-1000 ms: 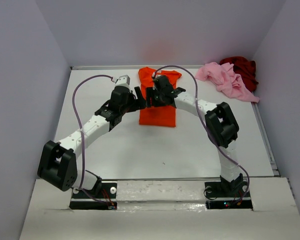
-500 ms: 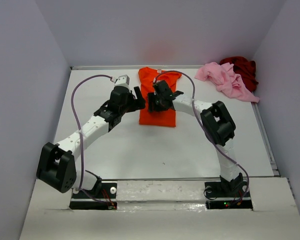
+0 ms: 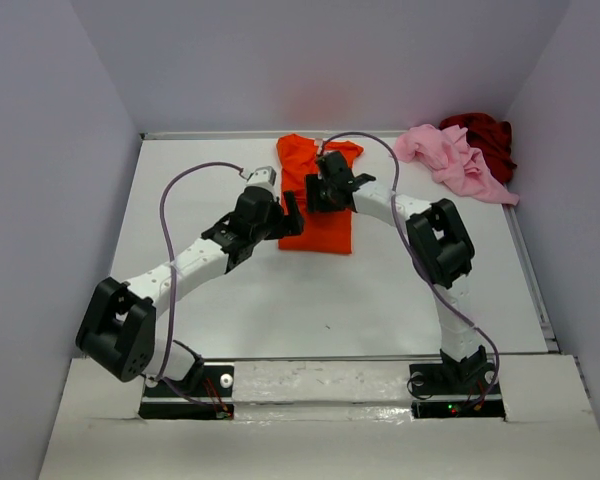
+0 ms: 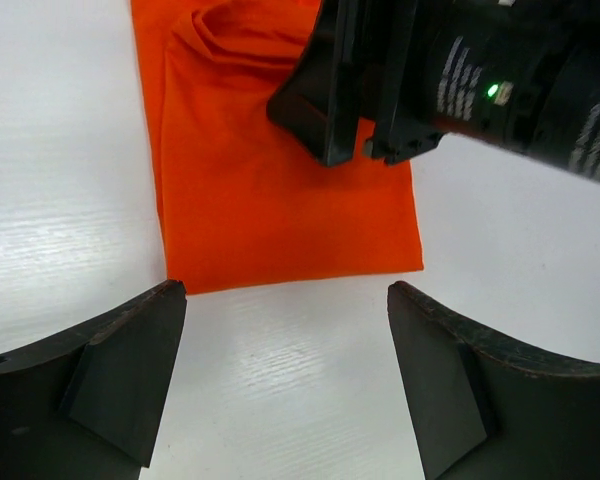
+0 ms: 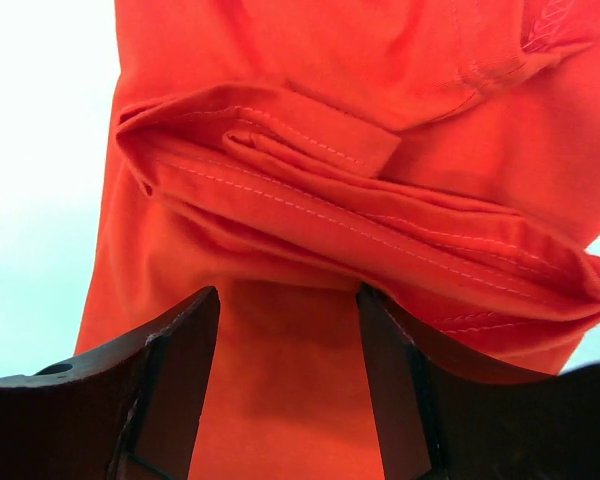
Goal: Fold and stack the t-shirts
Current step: Fold the tshirt
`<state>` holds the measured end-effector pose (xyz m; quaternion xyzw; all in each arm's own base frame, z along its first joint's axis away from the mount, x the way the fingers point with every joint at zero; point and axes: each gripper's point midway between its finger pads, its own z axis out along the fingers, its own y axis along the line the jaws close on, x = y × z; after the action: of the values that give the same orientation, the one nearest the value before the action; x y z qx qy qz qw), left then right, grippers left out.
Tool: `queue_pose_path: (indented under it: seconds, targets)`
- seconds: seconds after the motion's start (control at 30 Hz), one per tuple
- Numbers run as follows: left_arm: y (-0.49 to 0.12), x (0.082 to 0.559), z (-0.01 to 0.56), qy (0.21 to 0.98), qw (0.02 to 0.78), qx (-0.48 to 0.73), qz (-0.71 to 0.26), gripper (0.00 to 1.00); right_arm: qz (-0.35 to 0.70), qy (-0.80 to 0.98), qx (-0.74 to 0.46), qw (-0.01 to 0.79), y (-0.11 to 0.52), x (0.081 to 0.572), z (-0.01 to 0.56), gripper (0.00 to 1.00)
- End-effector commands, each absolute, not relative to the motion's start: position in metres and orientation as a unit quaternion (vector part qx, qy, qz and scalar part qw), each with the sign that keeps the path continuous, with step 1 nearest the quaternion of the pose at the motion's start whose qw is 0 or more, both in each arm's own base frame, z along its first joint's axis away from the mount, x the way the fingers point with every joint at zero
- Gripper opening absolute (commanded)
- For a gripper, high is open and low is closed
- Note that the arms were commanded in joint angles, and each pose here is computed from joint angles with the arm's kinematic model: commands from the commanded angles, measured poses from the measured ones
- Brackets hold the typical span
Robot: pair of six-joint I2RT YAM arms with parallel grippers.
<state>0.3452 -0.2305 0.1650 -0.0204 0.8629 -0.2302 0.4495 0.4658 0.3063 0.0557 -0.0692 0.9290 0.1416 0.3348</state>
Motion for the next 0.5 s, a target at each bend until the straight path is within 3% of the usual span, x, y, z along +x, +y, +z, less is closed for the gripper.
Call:
queue_pose_path:
  seconds: [0.0, 0.47]
  targets:
    - [-0.241, 0.335, 0.132, 0.875, 0.418, -0.018, -0.242, 0.91, 0.148, 0.911, -0.066, 0.378, 0.306, 0.487, 0.095, 0.63]
    - [-0.238, 0.316, 0.116, 0.879, 0.407, -0.016, -0.250, 0.91, 0.141, 0.916, -0.060, 0.372, 0.305, 0.523, 0.066, 0.63]
